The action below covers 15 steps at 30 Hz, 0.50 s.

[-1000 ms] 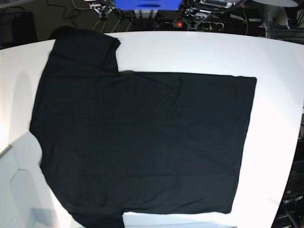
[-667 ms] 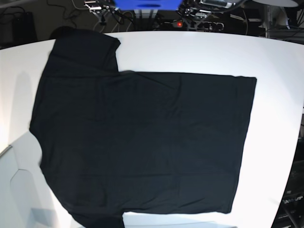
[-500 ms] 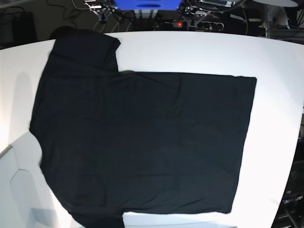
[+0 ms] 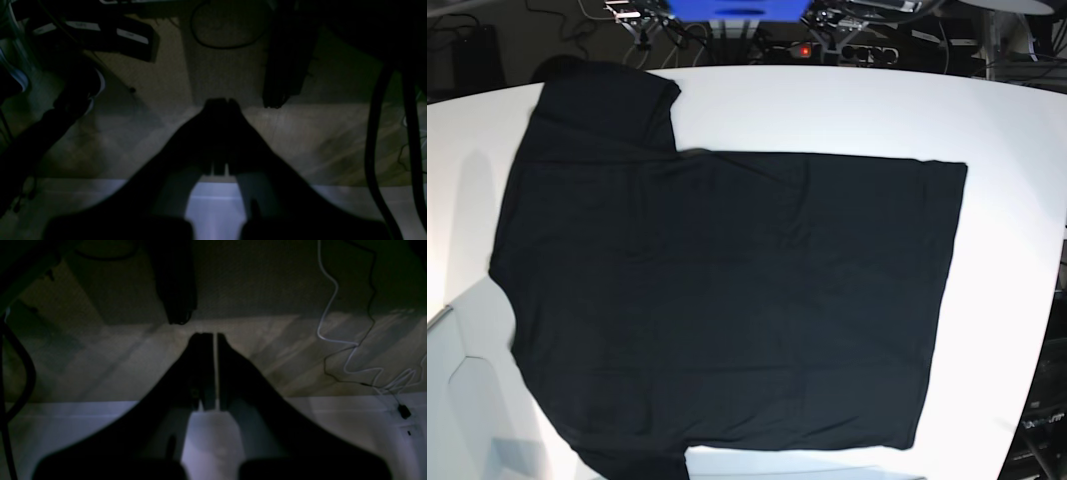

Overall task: Fold the T-shirt properly
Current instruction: 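Lower both grippers toward the shoulder edge of the black T-shirt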

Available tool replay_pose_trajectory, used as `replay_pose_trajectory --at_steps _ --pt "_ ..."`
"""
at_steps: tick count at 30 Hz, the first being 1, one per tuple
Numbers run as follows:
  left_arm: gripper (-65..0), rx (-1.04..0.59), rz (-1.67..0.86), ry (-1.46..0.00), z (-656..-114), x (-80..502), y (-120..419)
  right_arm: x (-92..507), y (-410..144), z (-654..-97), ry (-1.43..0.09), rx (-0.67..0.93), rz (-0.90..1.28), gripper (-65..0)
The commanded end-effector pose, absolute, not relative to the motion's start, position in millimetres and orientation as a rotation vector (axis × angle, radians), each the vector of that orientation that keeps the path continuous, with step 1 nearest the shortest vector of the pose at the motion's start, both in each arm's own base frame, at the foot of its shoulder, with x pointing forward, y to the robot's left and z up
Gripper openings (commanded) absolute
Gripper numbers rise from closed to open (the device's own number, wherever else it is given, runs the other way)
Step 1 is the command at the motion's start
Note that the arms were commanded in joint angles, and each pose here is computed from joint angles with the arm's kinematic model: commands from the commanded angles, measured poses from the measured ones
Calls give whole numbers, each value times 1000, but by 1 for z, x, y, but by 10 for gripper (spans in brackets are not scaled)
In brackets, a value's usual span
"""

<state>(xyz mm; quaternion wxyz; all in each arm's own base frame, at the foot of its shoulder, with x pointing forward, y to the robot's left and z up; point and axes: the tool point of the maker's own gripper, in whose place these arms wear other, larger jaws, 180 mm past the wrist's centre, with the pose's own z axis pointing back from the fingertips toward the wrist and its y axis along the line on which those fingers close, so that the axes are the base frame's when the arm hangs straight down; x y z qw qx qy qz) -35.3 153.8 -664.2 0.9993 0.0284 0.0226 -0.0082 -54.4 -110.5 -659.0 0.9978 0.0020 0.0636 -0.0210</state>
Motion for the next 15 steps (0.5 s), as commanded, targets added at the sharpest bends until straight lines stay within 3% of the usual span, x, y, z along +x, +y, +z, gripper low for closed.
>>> replay_pose_trajectory --at_steps 1,15 --pt "-649 63 -18 48 -664 -38 157 -65 -107 -658 142 23 -43 -650" --pt "-649 75 -28 18 -659 -58 167 -87 -108 -648 104 20 -47 -650"
